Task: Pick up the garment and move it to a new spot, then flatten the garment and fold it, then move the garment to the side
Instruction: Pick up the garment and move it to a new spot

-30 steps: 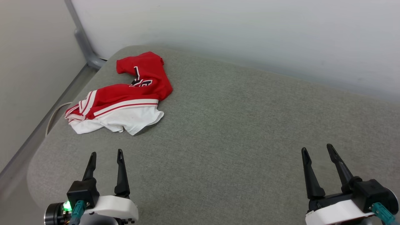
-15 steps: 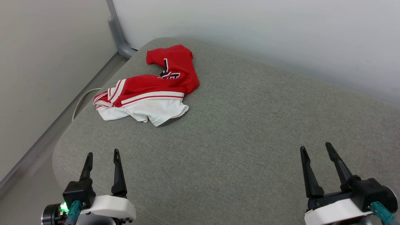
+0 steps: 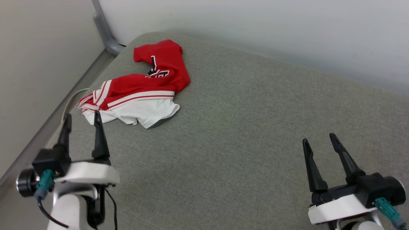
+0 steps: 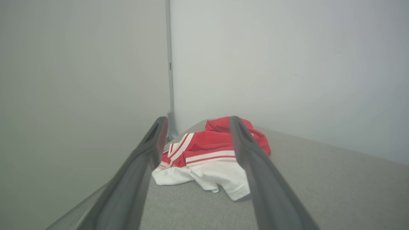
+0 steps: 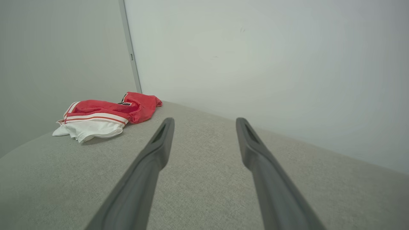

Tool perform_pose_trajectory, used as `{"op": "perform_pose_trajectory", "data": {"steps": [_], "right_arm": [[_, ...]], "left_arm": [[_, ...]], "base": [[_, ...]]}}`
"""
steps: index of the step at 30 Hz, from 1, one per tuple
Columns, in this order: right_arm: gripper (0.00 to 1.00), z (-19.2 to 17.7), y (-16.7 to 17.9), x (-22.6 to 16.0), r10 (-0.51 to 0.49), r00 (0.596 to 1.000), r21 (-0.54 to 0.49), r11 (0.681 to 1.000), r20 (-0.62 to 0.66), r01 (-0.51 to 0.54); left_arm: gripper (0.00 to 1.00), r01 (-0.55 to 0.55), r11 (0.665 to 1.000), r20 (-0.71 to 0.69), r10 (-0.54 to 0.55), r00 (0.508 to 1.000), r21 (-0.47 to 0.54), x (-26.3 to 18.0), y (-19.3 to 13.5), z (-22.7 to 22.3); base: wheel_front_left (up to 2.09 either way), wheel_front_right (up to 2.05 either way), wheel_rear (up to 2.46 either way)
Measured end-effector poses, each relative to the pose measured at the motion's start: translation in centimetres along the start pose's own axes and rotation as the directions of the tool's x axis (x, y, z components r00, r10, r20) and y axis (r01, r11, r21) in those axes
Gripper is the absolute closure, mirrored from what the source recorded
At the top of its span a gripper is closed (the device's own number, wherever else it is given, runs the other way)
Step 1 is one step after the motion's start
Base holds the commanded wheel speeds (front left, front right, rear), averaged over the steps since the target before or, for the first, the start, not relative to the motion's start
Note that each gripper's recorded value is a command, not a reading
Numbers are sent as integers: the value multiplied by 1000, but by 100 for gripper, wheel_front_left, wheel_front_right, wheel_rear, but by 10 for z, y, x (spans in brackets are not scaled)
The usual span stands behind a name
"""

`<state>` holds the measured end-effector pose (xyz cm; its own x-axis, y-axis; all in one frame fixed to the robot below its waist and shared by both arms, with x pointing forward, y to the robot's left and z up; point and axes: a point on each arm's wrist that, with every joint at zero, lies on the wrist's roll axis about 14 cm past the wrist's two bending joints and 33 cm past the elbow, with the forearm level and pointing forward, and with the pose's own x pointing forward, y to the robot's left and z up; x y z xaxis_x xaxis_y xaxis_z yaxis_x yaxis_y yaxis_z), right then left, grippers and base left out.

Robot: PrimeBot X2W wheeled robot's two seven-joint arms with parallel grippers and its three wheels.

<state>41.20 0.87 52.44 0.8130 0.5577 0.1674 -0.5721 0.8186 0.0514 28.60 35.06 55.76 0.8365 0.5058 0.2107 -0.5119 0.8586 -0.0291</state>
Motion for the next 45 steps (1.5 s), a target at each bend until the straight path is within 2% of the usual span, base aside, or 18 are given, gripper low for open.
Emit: {"op": "perform_pose_trajectory", "data": {"steps": [7, 12, 18, 22, 25, 28, 32, 39, 43, 45], "right_arm": [[0, -5, -25, 7, -50, 999, -37, 998, 9, 51], [0, -16, -45, 11, -90, 996, -51, 995, 2, 90], [0, -31, -71, 13, -136, 991, -62, 989, -11, 135], [0, -41, -85, 13, -157, 987, -76, 985, -24, 155], [0, -47, -93, 13, -167, 985, -83, 983, -29, 165], [0, -51, -98, 15, -173, 984, -89, 982, -33, 169], [0, -56, -104, 17, -176, 984, -95, 980, -33, 172], [0, -66, -115, 18, -189, 981, -107, 977, -44, 183], [0, -74, -118, 17, -193, 979, -111, 976, -59, 186], [0, -78, -121, 16, -197, 978, -113, 975, -67, 189]], "left_arm": [[0, 89, 994, 116, -96, 989, 64, 75, -20, 36], [0, 166, 976, 124, -183, 975, 138, 124, -44, 38], [0, 239, 963, 4, -241, 970, 125, 173, -69, 11], [0, 285, 954, -186, -264, 946, 97, 193, -82, -26], [0, 345, 937, -356, -302, 884, 61, 193, -100, -60], [0, 369, 929, -519, -304, 799, 24, 189, -103, -90], [0, 388, 921, -712, -281, 643, -12, 170, -102, -132], [0, 394, 917, -881, -233, 412, -58, 138, -100, -185], [0, 445, 894, -945, -183, 272, -45, 112, -101, -216], [0, 450, 892, -957, -174, 233, -53, 106, -102, -224]], "base": [[0, 0, 0], [0, 0, 0], [0, 0, 0], [0, 0, 0], [0, 0, 0], [0, 0, 0], [0, 0, 0], [0, 0, 0], [0, 0, 0], [0, 0, 0]]}}
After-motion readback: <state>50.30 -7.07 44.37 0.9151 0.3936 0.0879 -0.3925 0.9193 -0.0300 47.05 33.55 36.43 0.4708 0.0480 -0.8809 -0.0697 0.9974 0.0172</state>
